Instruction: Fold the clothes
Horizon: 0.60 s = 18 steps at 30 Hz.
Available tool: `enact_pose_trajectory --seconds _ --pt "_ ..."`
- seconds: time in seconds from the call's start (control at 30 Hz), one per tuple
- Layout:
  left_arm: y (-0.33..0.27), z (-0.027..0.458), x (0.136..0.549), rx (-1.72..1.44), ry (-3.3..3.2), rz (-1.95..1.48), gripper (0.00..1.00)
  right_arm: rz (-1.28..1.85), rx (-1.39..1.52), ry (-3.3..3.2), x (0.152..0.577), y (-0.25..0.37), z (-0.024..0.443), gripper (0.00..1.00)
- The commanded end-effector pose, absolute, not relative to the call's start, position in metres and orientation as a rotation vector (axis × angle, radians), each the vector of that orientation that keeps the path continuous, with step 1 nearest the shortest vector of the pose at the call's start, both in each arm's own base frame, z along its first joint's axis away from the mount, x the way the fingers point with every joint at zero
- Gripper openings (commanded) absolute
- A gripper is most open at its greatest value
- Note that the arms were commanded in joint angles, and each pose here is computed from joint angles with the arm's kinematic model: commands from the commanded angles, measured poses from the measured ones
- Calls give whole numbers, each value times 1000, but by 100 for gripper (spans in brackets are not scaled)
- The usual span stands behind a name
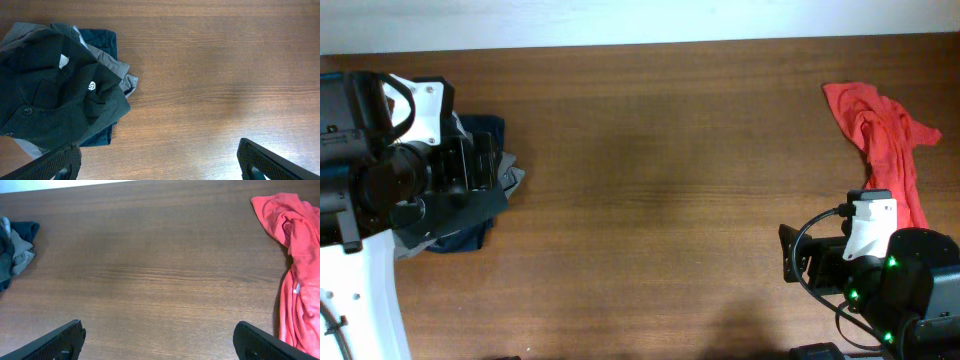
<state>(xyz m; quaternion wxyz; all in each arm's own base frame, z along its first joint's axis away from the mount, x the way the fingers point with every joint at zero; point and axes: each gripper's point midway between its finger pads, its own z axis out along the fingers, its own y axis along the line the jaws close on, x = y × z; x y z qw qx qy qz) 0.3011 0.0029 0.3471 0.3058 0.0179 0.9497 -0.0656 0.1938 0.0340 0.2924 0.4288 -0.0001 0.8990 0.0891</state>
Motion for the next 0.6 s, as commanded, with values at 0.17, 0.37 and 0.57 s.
enact_pose_trajectory --seconds 0.17,0.37,0.57 --pt "0 346 301 49 2516 -192 99 81 50 2251 183 12 271 99" --pt "0 346 301 49 2516 -192 99 -88 117 2274 156 -15 194 99" --pt "0 346 301 49 2516 -192 99 -88 131 2245 155 -17 169 99"
